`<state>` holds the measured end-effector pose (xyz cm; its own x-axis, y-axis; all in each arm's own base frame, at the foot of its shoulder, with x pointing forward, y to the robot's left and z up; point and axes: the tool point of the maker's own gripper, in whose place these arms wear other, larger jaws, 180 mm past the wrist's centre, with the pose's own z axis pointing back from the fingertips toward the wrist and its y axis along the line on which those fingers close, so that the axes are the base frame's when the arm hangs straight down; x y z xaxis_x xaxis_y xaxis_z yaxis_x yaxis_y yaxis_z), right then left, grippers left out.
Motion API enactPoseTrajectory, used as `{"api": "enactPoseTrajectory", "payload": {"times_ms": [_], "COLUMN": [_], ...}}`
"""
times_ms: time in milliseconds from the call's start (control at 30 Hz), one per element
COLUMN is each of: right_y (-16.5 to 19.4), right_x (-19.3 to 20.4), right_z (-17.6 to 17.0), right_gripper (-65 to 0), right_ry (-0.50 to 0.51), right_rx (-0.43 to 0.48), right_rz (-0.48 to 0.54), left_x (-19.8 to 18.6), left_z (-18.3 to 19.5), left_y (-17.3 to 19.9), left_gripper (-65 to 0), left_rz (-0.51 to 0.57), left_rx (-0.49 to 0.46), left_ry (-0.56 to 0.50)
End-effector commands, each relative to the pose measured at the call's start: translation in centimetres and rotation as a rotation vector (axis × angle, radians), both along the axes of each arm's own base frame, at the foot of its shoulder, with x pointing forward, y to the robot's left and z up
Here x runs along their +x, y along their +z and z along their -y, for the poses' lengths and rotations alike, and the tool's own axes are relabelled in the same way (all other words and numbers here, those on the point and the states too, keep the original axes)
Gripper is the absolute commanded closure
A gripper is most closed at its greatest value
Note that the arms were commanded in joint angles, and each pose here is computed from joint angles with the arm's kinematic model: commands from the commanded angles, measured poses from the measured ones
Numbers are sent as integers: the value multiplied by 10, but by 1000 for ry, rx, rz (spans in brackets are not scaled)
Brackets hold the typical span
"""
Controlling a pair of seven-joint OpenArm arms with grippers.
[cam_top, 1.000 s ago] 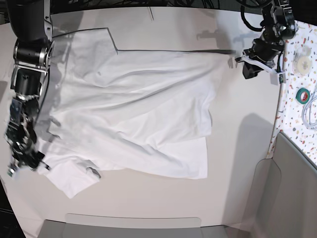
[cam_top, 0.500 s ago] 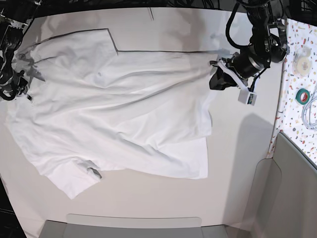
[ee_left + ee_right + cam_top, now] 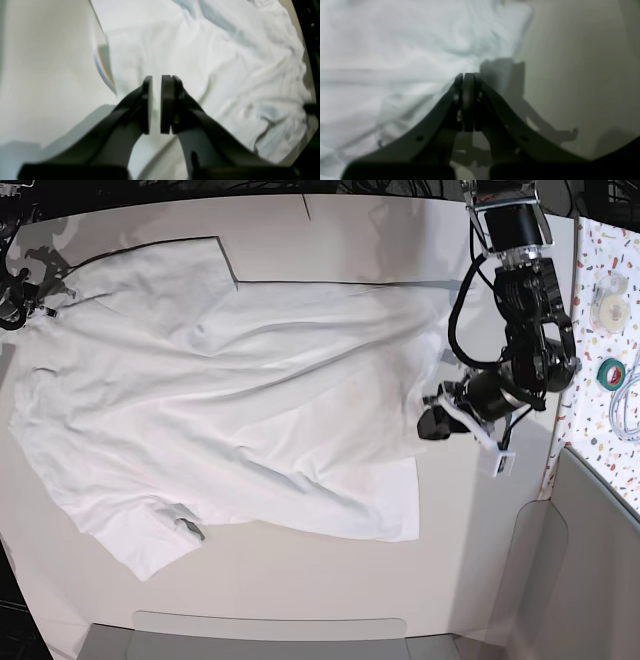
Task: Layout the t-shirt on the table in an organized manner, then fold the t-shirt properly
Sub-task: 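Sweep the left gripper across the shirt to flatten wrinkles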
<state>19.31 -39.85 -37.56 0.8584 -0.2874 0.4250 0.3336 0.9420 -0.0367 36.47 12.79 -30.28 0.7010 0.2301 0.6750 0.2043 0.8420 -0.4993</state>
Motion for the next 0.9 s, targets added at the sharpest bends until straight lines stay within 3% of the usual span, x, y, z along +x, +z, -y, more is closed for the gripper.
{"api": "enactPoseTrajectory", "payload": {"times_ms": [0, 200, 333, 533, 733, 867], "right_y": [14, 22, 23, 19, 15, 8], "right_x": [8, 7, 9, 8, 9, 14], "right_z": [5, -7, -13, -16, -18, -15], "right_gripper": [0, 0, 0, 0, 0, 0], "right_ry": [29, 75, 82, 72, 99, 158], "right_rx": [-37, -53, -45, -31, -60, -189], "right_rz": [29, 42, 57, 58, 31, -31], "left_x": [21, 50, 40, 21, 19, 23], "left_z": [4, 35, 70, 81, 30, -18], "left_y": [23, 0, -37, -76, -99, -114], "left_gripper": [-59, -98, -98, -98, -98, -98], "left_rz": [68, -42, -162, -292, -357, -382], "left_rx": [-41, -131, -140, -136, -73, -41], "left_ry": [2, -45, -124, -152, -52, 121]}}
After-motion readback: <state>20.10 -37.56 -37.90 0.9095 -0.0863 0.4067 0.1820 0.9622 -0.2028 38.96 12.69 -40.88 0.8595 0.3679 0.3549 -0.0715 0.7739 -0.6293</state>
